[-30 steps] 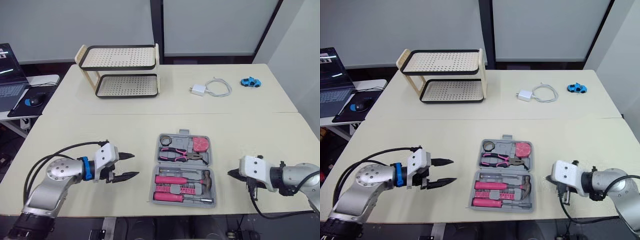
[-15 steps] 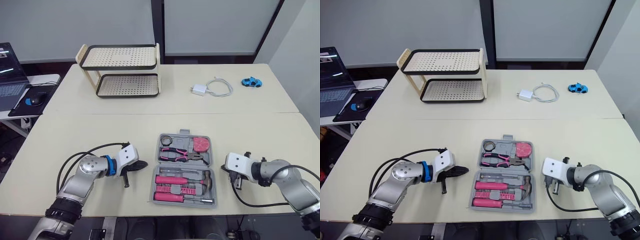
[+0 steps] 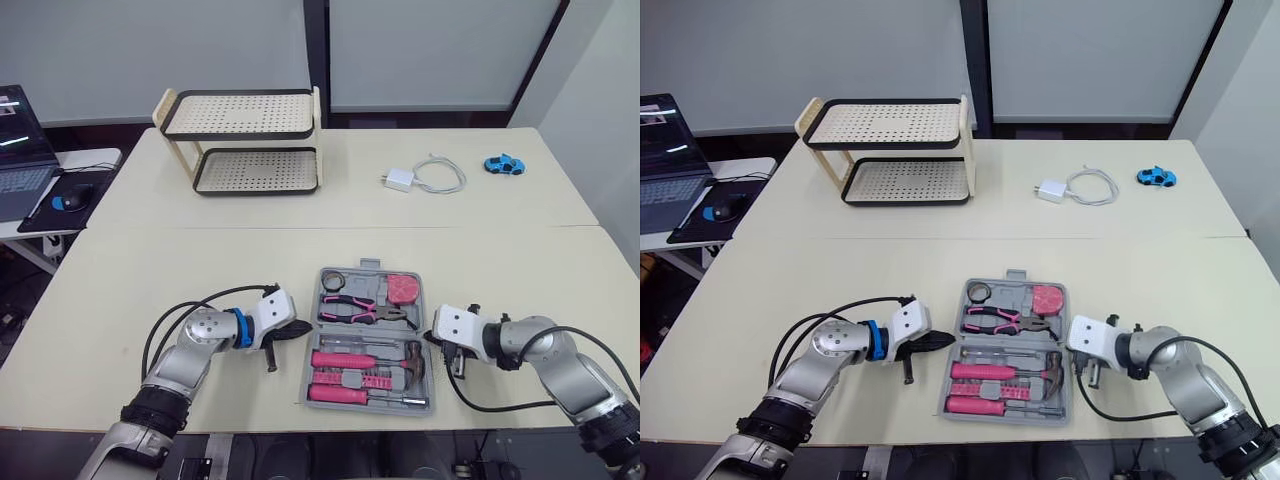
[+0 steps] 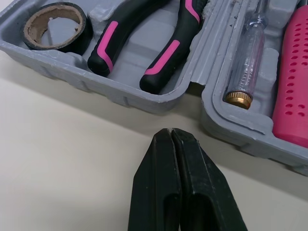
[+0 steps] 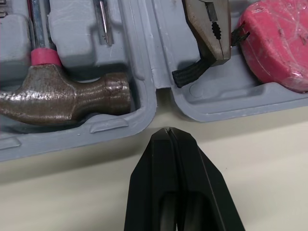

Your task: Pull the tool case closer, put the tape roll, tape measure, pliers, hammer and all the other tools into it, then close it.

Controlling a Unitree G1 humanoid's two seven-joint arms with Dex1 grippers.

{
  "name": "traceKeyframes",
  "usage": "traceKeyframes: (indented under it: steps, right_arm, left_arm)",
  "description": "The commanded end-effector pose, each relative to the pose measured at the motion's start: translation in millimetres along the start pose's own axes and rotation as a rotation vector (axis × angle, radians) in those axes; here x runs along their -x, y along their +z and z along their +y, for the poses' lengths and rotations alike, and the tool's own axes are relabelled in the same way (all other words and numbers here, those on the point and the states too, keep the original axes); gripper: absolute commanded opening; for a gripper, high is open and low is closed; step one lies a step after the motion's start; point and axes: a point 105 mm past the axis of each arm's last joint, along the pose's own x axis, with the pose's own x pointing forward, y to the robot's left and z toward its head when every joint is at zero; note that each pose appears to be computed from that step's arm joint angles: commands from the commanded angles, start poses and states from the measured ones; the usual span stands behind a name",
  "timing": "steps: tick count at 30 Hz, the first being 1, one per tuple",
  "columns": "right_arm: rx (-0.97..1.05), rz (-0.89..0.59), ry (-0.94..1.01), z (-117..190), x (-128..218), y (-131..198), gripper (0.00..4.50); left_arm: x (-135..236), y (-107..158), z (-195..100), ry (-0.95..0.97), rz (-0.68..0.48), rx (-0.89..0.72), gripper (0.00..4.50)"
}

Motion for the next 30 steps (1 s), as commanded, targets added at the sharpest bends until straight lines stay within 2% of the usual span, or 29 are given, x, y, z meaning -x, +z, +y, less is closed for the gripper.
traceKeyframes:
  steps: [1,20,30]
  right_arm:
    - [0.034,-0.022,-0.004,-2.6,-1.5,7.8,0.0]
    - [0.052,-0.053,0.02,-0.2,-6.7,18.3,0.0]
    - [0.059,-0.049,0.034,0.0,-6.6,16.8,0.0]
  left_arm:
    - [-8.4,3.4,-3.5,-0.018,-0.004,-0.027,0.02]
    - [-17.8,10.9,-19.0,-0.065,-0.031,-0.041,0.02]
    - [-20.2,10.5,-9.7,0.009,-0.034,-0.022,0.02]
